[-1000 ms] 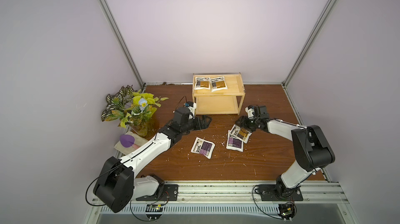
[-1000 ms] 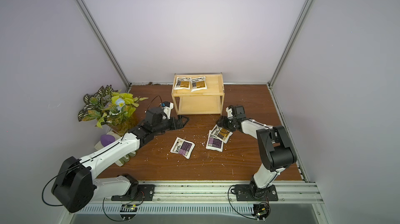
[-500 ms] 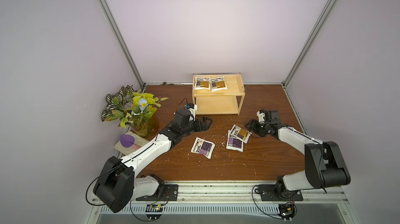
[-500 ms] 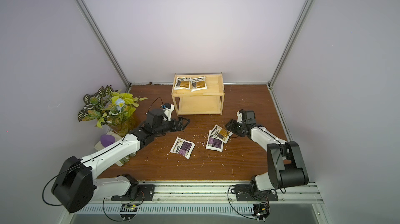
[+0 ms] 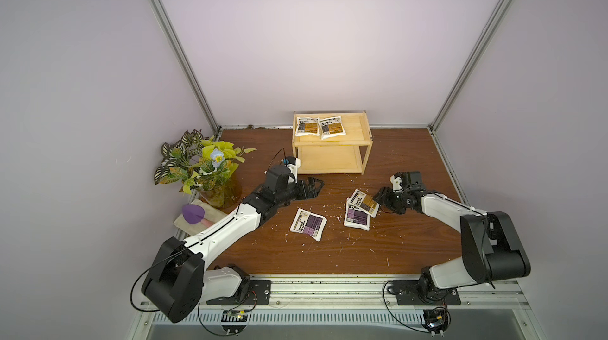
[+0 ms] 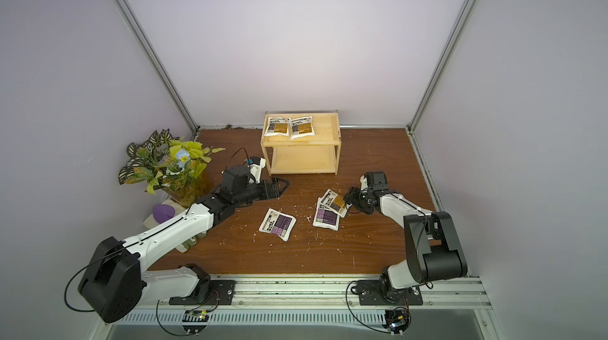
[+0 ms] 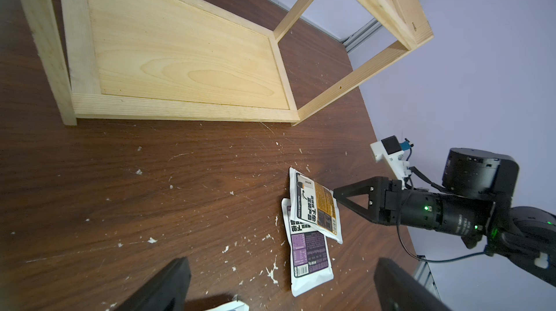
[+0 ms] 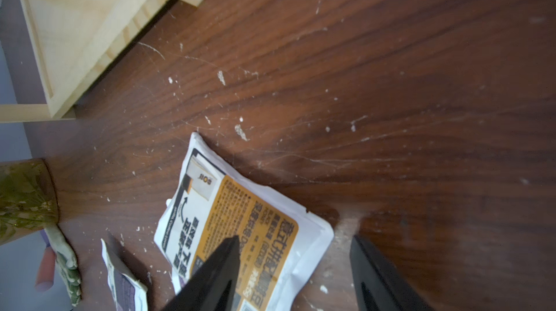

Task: Place the bagged coffee beans on the shelf by color
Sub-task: Adjust the bagged coffee beans at the center of the board.

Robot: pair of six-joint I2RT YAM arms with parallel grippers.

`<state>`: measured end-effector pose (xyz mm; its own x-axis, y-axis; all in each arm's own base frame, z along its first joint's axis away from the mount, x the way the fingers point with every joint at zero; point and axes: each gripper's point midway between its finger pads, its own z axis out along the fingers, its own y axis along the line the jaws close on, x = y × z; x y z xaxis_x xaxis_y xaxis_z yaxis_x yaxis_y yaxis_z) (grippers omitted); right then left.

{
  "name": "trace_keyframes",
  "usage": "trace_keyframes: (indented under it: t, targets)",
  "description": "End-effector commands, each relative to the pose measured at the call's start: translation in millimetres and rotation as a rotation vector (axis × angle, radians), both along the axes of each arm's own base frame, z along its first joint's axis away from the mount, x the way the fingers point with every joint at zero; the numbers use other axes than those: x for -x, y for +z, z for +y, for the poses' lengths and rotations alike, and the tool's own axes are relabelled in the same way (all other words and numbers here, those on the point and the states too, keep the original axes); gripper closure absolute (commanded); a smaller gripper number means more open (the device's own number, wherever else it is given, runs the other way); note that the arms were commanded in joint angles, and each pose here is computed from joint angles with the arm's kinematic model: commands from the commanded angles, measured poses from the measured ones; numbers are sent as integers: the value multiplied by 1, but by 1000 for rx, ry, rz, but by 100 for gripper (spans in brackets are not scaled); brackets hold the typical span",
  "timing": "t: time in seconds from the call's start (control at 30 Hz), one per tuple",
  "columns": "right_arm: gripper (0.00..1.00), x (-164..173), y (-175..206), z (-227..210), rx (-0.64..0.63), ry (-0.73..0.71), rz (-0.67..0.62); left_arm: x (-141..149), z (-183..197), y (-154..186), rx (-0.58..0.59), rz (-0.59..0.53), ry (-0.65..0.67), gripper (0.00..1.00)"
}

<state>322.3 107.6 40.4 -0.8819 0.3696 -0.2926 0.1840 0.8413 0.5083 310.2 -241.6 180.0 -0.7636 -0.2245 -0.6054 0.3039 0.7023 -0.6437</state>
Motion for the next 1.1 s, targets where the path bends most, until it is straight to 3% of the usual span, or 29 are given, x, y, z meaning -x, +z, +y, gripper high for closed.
trace_keyframes:
  t: [0.0, 0.63, 1.07]
  targets:
    - [35, -4, 5, 18, -47, 32, -6, 2, -7, 7, 19, -17, -18, 0]
    - [36, -6, 56, 135, -186, 208, -94, 1, -11, -1, 25, 8, -16, 1]
    - [36, 42, 54, 201, -251, 352, -35, 3, -11, -16, 54, 78, 12, 0]
